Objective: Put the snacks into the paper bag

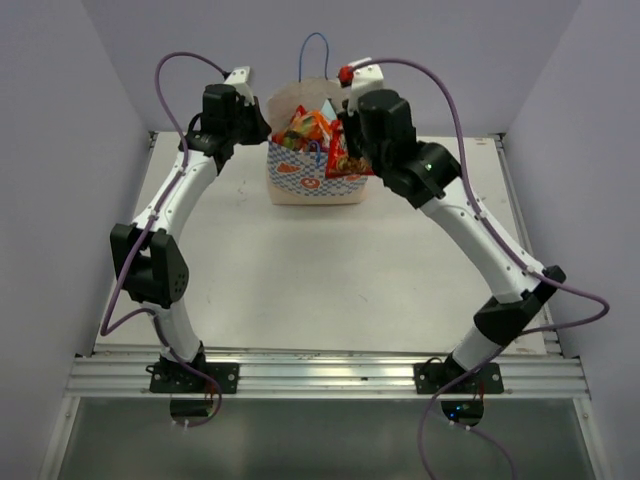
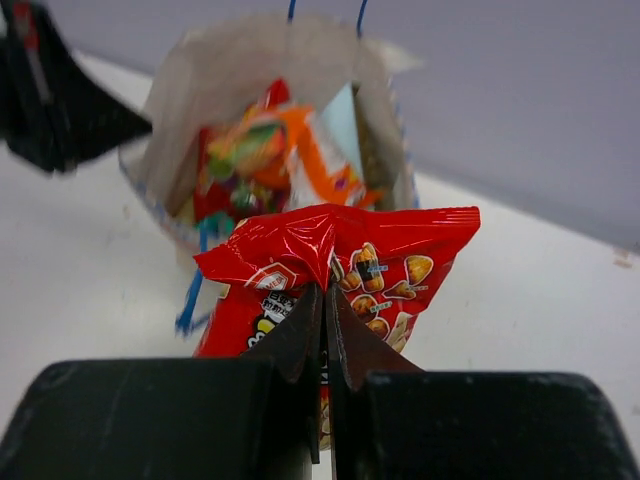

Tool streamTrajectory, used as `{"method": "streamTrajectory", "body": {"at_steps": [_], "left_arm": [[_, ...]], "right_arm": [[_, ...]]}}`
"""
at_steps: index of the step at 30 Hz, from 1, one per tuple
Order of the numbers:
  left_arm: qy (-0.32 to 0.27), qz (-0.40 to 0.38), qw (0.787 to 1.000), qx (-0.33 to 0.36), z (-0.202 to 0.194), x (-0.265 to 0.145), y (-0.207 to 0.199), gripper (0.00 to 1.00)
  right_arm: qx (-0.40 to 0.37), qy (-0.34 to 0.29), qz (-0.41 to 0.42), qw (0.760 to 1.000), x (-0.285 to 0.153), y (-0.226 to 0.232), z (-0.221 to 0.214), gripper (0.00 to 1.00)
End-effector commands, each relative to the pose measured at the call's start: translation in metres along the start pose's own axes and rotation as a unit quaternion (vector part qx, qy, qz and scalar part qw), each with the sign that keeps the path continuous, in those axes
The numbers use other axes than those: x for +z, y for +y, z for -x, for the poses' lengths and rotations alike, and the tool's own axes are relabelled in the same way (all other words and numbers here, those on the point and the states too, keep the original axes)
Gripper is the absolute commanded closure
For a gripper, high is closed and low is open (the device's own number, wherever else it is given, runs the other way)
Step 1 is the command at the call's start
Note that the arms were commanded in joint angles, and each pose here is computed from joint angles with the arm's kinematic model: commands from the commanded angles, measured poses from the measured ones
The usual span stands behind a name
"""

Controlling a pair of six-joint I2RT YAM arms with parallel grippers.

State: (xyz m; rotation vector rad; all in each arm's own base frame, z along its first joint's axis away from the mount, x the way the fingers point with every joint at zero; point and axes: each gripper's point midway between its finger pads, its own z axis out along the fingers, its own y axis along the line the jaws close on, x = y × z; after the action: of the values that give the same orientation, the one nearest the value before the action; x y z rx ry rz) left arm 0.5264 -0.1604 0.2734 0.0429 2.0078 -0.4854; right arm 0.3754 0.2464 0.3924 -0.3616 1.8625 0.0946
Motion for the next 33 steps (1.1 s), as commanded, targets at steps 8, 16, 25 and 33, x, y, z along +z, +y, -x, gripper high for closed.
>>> {"method": "streamTrajectory", "body": {"at_steps": [8, 16, 25, 33], "left_arm": [[-0.034, -0.024, 0.999, -0.005, 0.024, -0.009, -0.009, 1.00], [-0.032, -0.025, 0.999, -0.001, 0.023, -0.007, -0.009, 1.00], [-0.030, -0.029, 0.999, -0.003, 0.023, 0.000, -0.010, 1.00], [-0.028, -0.031, 0.999, -0.006, 0.023, 0.009, -0.009, 1.00]], "right_arm": [[0.013, -0.131, 0.002, 0.991, 0.153, -0.005, 0.078, 1.00], [0.041, -0.140, 0.000, 0.989, 0.179, -0.009, 0.074, 0.06], [-0.009, -0.137, -0.097, 0.986, 0.156, -0.064, 0.076, 0.04], [-0.021, -0.090, -0.121, 0.988, 0.177, -0.087, 0.036, 0.05]]}}
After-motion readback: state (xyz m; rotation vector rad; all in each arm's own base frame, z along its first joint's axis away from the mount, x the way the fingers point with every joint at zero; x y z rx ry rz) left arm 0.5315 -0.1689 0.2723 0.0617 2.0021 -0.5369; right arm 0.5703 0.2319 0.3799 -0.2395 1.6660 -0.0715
